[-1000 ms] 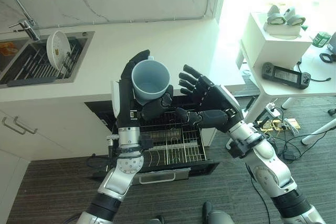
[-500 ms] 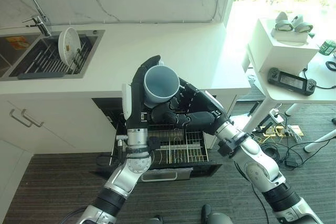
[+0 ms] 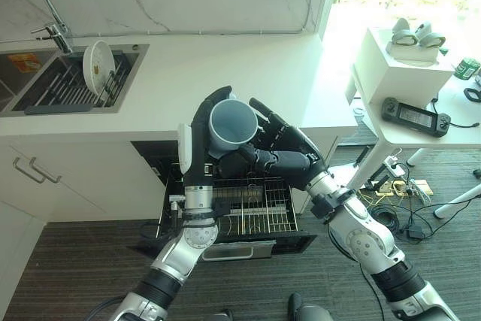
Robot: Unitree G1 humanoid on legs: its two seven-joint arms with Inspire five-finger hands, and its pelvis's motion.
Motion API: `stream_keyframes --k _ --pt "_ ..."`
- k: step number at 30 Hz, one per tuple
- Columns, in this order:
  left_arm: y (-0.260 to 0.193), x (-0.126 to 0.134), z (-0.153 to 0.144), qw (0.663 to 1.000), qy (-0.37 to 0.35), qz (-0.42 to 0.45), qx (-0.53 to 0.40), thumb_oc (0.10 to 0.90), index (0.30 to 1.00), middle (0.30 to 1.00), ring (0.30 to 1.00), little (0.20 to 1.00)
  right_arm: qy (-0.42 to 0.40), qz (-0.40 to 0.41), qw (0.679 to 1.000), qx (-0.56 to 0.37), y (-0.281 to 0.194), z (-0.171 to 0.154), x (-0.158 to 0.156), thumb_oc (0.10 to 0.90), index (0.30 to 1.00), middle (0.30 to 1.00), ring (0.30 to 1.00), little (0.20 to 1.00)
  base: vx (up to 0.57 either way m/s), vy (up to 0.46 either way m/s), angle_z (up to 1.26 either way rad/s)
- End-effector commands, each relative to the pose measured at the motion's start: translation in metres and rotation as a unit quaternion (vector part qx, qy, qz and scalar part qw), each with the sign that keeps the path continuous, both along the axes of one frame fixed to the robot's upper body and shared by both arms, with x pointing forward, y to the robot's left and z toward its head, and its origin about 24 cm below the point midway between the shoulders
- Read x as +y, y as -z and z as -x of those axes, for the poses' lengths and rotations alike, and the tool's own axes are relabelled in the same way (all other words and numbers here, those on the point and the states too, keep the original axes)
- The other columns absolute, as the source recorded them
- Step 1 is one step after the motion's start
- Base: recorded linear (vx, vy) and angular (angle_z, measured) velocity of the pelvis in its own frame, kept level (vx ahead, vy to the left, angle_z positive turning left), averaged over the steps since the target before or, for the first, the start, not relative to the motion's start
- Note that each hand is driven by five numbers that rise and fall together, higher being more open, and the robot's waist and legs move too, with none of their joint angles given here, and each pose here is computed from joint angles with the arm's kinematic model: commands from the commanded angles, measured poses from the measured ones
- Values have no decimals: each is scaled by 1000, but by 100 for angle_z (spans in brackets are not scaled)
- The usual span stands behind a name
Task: Place the dishes in the dishwasher.
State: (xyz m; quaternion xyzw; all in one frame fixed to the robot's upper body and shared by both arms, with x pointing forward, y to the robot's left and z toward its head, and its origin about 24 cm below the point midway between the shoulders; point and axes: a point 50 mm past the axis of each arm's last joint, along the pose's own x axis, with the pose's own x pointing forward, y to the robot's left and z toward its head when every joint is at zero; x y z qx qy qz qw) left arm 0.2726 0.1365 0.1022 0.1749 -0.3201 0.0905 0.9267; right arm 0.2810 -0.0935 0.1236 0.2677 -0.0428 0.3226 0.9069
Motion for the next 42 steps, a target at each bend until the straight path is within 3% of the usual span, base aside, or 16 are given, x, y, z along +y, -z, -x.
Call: stream_keyframes --k 1,25,42 --pt "-41 -32 -6 990 79 -15 -111 400 300 300 300 300 -27 -81 987 -137 -64 -3 18 800 900 900 900 900 0 0 0" --pt "-40 -58 -9 983 166 -22 -70 400 300 300 300 300 -47 6 985 -166 -65 -11 53 800 900 900 900 900 0 0 1" --pt "-42 -71 -8 980 191 -28 -56 400 300 300 300 300 -32 16 985 -171 -68 -14 67 800 900 900 900 900 0 0 0"
